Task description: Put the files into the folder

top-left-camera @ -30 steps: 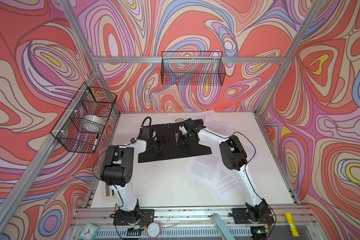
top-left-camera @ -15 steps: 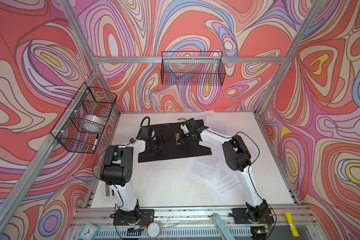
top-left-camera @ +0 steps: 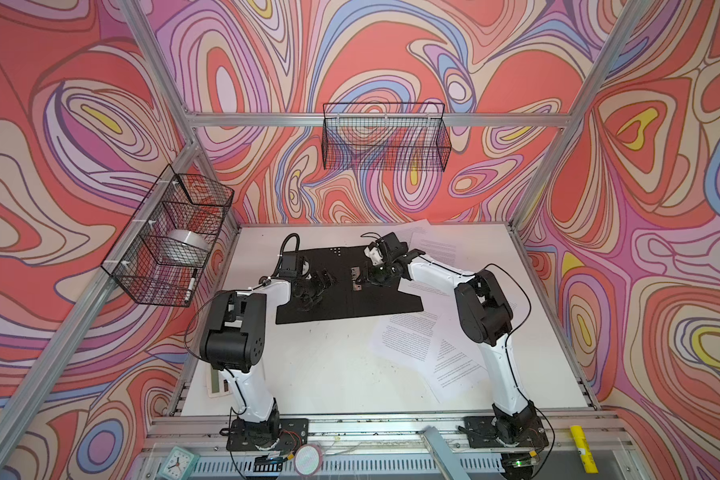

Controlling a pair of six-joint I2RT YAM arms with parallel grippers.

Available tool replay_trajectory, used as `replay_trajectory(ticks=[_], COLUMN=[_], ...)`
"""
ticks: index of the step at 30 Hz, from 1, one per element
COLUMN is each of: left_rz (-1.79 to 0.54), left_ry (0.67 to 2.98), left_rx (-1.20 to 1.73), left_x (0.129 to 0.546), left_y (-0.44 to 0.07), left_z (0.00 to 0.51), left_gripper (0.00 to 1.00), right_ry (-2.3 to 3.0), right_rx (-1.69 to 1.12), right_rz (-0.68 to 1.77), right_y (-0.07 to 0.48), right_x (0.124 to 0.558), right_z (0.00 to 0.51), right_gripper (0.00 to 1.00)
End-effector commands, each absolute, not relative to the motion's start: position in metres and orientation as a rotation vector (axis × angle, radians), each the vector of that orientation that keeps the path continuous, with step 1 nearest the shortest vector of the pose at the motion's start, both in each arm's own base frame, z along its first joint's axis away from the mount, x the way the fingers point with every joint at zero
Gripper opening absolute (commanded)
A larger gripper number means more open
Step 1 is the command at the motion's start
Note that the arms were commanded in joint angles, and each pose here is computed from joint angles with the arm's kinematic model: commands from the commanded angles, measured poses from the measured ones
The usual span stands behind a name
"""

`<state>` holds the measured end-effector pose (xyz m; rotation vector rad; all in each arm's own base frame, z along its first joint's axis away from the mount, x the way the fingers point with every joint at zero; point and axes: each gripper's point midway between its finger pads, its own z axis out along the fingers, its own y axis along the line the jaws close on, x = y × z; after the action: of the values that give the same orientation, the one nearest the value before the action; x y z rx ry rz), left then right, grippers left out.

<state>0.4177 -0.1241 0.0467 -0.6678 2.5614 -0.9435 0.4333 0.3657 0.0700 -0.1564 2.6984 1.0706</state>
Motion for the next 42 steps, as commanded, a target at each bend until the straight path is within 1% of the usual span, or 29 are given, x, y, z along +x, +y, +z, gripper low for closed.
replay_trajectory(ticks=[1, 4, 17, 22, 24, 27, 29, 34, 35, 38, 40, 42], left_rz=[-0.739, -0.745, -0.747, -0.776, -0.779, -0.779, -0.777, -0.791, -0.792, -0.805, -0.812, -0.833], left_ry=[2.764, 2.768, 2.759, 2.747, 2.743, 2.741, 2.740, 2.727, 2.725, 2.715, 2.712, 2.707], left_rx=[-0.876, -0.879, -0.891, -0.907, -0.906, -0.905, -0.904, -0.908, -0.905, -0.866, -0.829, -0.790], left_x=[0.372, 0.372, 0.374, 0.377, 0.377, 0.377, 0.377, 0.378, 0.378, 0.379, 0.379, 0.379], left_y=[-0.098, -0.099, -0.098, -0.099, -0.099, -0.099, -0.098, -0.098, -0.098, -0.099, -0.101, -0.105], left_z=[-0.018, -0.020, -0.020, -0.019, -0.018, -0.016, -0.015, -0.009, -0.007, 0.003, 0.013, 0.024], left_gripper=[0.90, 0.90, 0.90, 0.90, 0.90, 0.90, 0.90, 0.90, 0.90, 0.90, 0.90, 0.90], right_ry=[2.692, 2.697, 2.673, 2.624, 2.607, 2.532, 2.455, 2.374, 2.361, 2.328, 2.331, 2.392], right_rx=[-0.184, -0.192, -0.186, -0.199, -0.185, -0.161, -0.127, -0.123, -0.122, -0.148, -0.155, -0.149], right_rz=[1.089, 1.109, 1.231, 1.260, 1.228, 1.202, 1.213, 1.162, 1.170, 1.159, 1.097, 0.987], right_y=[0.362, 0.365, 0.400, 0.413, 0.413, 0.410, 0.407, 0.405, 0.405, 0.397, 0.382, 0.359], right_x=[0.424, 0.424, 0.461, 0.480, 0.491, 0.515, 0.534, 0.567, 0.569, 0.565, 0.555, 0.543], right_z=[0.074, 0.069, 0.067, 0.070, 0.067, 0.071, 0.075, 0.086, 0.094, 0.121, 0.136, 0.133], right_gripper=[0.19, 0.19, 0.19, 0.21, 0.22, 0.31, 0.45, 0.69, 0.71, 0.73, 0.74, 0.75])
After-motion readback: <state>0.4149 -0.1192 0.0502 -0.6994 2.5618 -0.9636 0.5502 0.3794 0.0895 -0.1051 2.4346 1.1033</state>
